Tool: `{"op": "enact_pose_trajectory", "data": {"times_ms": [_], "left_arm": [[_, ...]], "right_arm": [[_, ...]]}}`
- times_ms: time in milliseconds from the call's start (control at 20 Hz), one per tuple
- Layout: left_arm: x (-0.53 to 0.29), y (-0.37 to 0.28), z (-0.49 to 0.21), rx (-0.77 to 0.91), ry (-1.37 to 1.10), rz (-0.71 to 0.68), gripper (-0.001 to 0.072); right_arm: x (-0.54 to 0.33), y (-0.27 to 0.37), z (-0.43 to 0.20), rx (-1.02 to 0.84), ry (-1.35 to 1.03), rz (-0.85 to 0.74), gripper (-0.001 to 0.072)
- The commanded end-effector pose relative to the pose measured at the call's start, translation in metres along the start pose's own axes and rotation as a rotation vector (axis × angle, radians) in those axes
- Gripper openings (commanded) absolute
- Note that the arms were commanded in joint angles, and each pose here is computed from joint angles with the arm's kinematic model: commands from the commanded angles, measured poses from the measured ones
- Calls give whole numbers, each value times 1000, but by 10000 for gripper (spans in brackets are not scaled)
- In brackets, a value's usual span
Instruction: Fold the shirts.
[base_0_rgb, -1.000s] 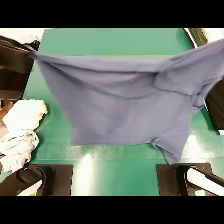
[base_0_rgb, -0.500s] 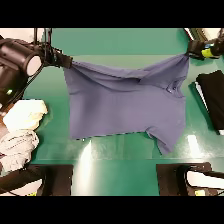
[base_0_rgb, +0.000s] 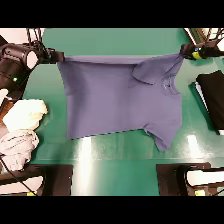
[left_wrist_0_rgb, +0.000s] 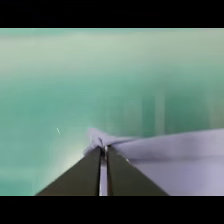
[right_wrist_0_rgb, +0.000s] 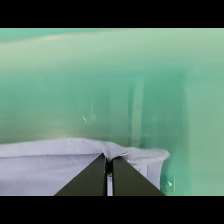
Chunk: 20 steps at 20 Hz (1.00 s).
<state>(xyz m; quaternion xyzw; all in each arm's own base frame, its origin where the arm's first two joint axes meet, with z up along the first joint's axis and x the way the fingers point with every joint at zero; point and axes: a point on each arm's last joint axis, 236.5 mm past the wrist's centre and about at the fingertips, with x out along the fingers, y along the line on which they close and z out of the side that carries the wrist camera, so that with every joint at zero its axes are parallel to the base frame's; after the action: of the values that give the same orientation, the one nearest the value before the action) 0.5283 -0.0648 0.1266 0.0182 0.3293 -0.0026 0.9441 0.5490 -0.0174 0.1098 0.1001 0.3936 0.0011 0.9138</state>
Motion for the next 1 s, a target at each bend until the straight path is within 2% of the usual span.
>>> {"op": "enact_pose_trajectory", "data": {"times_ms": [0,250,550,600,650,700,750,950], "left_arm": [[20,-4,-45,1,163,-21,32],[16,-4,-121,29,445,-24,32],[18,-3,-171,32,562,-21,33],[18,-3,-174,31,572,-20,58],[17,-3,-175,31,578,-20,321],[14,-2,-179,32,599,-16,555],[7,0,-185,35,636,-9,574],[-33,6,-200,59,752,-4,574]], "right_arm": [[19,0,-32,-59,119,0,14],[32,-10,-109,-76,311,-4,14],[41,-18,-148,-55,366,-12,18],[40,-18,-149,-53,373,-12,21],[39,-18,-149,-54,377,-12,44],[36,-17,-149,-54,389,-10,212],[30,-17,-147,-56,403,-9,406],[-12,-25,-145,-31,501,-7,410]]}}
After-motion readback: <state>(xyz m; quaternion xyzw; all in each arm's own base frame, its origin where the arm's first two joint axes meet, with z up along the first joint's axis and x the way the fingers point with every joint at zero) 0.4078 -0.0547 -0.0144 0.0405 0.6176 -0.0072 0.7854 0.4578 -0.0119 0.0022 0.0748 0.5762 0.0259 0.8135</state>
